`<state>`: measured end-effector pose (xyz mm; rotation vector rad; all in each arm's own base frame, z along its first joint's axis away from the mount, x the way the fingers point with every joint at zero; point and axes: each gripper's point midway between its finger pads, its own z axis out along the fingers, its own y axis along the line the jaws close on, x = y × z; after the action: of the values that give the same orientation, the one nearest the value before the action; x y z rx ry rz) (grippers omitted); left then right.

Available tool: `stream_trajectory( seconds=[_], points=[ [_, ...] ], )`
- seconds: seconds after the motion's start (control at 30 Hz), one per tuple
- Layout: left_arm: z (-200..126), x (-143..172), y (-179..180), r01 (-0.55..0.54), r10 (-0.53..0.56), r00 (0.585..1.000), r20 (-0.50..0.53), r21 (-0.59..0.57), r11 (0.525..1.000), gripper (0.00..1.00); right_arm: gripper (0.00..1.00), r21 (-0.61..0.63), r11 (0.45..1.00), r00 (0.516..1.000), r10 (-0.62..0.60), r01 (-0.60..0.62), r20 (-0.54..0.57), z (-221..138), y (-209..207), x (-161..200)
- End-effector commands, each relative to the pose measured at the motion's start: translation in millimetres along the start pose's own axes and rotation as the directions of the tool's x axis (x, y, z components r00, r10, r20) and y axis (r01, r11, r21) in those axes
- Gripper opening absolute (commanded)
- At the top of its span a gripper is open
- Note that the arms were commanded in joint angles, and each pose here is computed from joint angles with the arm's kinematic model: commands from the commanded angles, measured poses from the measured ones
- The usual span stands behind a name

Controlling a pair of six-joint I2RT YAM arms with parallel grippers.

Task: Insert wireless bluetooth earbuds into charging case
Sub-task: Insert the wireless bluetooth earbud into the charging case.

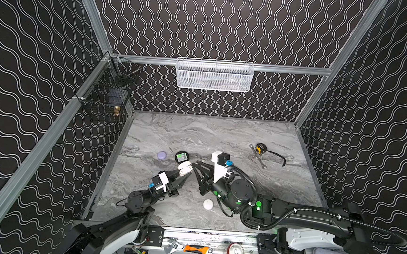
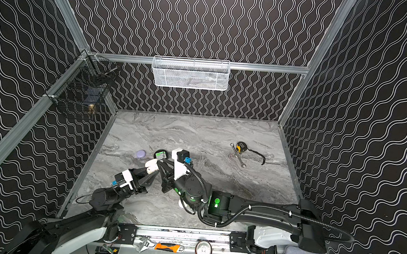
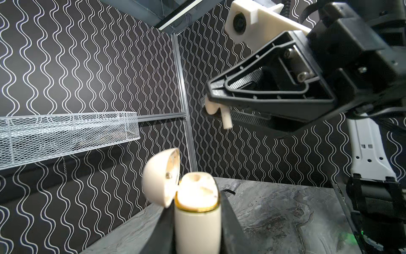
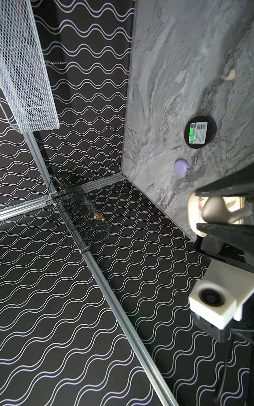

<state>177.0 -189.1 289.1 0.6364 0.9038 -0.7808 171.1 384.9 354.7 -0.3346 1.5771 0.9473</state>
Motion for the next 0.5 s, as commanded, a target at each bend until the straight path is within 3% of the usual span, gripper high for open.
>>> stream_trajectory(
  seconds=[0.0,0.47],
  points=[
    [-11.2,4.8,-8.1,-0.016,0.017,1.0,-0.001,0.014,1.0,0.0,0.16,-0.014,1.0,0.998,0.016,-0.015,0.053,2.5,4.0,-8.5],
    [-11.0,4.8,-7.5,-0.013,0.013,1.0,-0.001,0.007,1.0,0.0,0.18,-0.017,1.0,0.998,0.001,0.0,0.062,4.7,1.3,3.6]
  ],
)
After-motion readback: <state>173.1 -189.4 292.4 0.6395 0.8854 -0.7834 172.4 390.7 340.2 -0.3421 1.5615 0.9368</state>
